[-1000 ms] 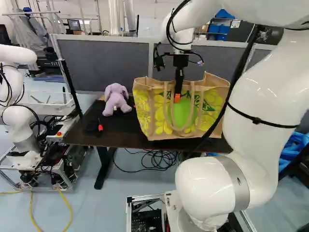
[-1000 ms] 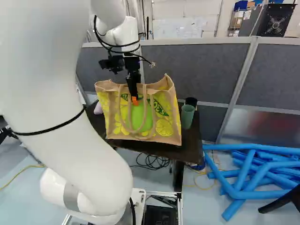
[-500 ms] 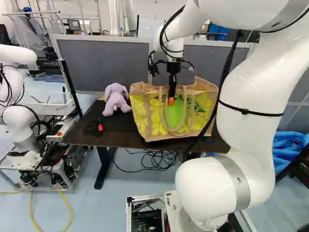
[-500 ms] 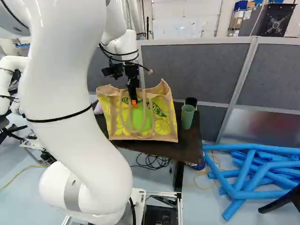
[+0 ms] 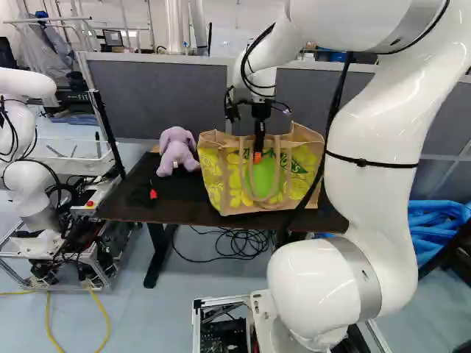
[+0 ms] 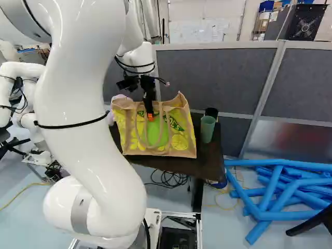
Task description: Pick up the bag on the ground and place it on the table
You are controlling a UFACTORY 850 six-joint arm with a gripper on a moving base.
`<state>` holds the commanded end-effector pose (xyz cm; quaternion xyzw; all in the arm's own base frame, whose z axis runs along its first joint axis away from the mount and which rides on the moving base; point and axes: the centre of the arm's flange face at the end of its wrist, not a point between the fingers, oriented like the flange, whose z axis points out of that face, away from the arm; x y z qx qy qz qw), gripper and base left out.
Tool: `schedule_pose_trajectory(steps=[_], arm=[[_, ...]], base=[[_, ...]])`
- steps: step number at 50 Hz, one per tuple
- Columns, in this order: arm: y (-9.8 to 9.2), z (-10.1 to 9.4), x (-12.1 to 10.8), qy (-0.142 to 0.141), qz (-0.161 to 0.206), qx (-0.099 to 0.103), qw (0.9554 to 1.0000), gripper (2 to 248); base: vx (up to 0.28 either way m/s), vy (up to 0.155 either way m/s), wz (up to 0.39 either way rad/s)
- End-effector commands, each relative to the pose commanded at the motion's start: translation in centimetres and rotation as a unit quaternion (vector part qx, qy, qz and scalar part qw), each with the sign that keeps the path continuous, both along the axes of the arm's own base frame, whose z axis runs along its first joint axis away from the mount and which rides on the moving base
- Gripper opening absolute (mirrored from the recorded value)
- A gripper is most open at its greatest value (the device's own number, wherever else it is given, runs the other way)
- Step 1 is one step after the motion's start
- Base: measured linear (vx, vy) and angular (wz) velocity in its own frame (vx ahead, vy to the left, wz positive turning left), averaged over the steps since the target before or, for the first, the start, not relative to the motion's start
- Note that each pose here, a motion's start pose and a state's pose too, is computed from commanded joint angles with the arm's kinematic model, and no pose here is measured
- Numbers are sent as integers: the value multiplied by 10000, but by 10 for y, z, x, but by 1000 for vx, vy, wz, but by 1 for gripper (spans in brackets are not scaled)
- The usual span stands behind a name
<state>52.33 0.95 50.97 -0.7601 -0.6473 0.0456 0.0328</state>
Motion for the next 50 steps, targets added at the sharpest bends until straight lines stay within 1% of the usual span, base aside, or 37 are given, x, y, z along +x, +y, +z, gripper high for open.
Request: schedule_pose_trajectory(steps=[12,13,18,19,23,24,28,29,34,35,39,40,44,45,50], arm=[[0,0,0,1,0,0,10000,23],[0,0,0,1,0,0,10000,49],[0,0,0,1,0,0,10000,49],[0,0,0,1,0,0,10000,84],[0,0,0,1,0,0,10000,84],[0,0,0,1,0,0,10000,118],[0,0,0,1,0,0,10000,118],[0,0,0,1,0,0,10000,154],[0,0,0,1,0,0,10000,154],[0,0,0,1,0,0,10000,190],[0,0,0,1,0,0,10000,190],[0,0,0,1,0,0,10000,227],[0,0,0,1,0,0,10000,227],[0,0,0,1,0,0,10000,247],[0,0,0,1,0,0,10000,247]], base=[[0,0,0],[0,0,0],[0,0,0],[0,0,0],[0,0,0],[0,0,0],[0,0,0],[0,0,0],[0,0,0],[0,0,0],[0,0,0],[0,0,0],[0,0,0],[0,0,0],[0,0,0]])
